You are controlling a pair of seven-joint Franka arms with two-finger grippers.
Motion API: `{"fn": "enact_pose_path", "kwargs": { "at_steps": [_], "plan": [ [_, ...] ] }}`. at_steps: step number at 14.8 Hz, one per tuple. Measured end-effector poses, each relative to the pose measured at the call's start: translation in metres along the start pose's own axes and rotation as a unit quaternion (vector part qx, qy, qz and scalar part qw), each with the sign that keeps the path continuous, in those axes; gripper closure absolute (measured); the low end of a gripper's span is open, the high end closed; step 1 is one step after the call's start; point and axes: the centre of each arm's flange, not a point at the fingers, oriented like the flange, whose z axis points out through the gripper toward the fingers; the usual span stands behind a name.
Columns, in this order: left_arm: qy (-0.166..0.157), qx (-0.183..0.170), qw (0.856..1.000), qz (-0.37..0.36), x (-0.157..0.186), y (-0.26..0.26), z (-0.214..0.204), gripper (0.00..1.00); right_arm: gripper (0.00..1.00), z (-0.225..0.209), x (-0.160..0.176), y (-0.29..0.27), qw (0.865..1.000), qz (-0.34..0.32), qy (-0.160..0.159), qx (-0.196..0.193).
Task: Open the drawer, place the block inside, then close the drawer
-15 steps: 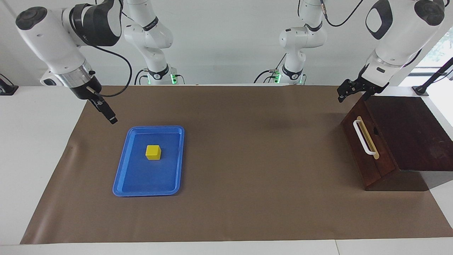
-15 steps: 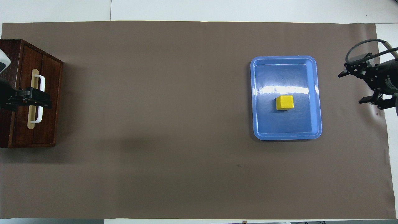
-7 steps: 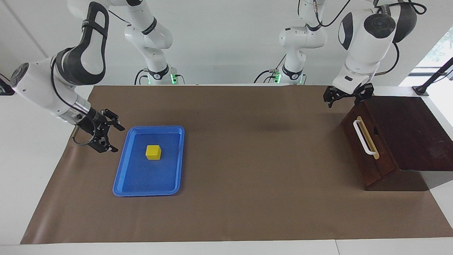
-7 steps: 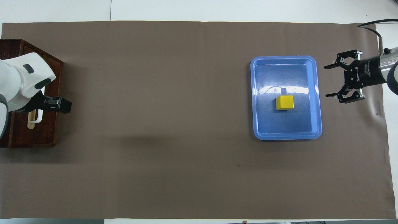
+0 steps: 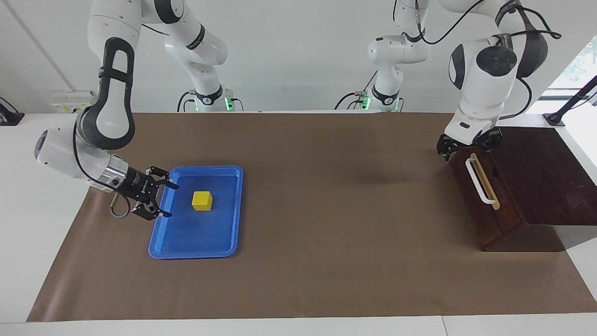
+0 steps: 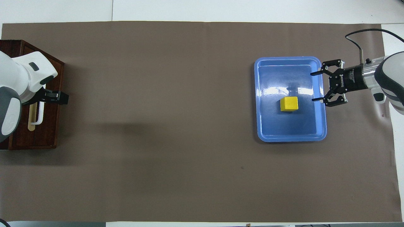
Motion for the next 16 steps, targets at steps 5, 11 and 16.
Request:
{"fn": "enact_pose_path", "kwargs": {
  "at_steps": [5, 11, 16],
  "plan": [
    [-0.002, 0.068, 0.997, 0.021, 0.001, 0.018, 0.039, 0.00, 0.00, 0.034, 0.002, 0.015, 0.999, -0.023, -0.030, -0.022],
    [0.019, 0.076, 0.996, 0.036, 0.008, 0.030, 0.062, 0.00, 0.00, 0.068, 0.021, 0.035, 0.997, -0.032, -0.039, -0.051],
    [0.027, 0.078, 0.996, 0.039, 0.010, 0.026, 0.077, 0.00, 0.00, 0.078, 0.026, 0.037, 0.999, -0.018, -0.034, -0.026]
  ]
}}
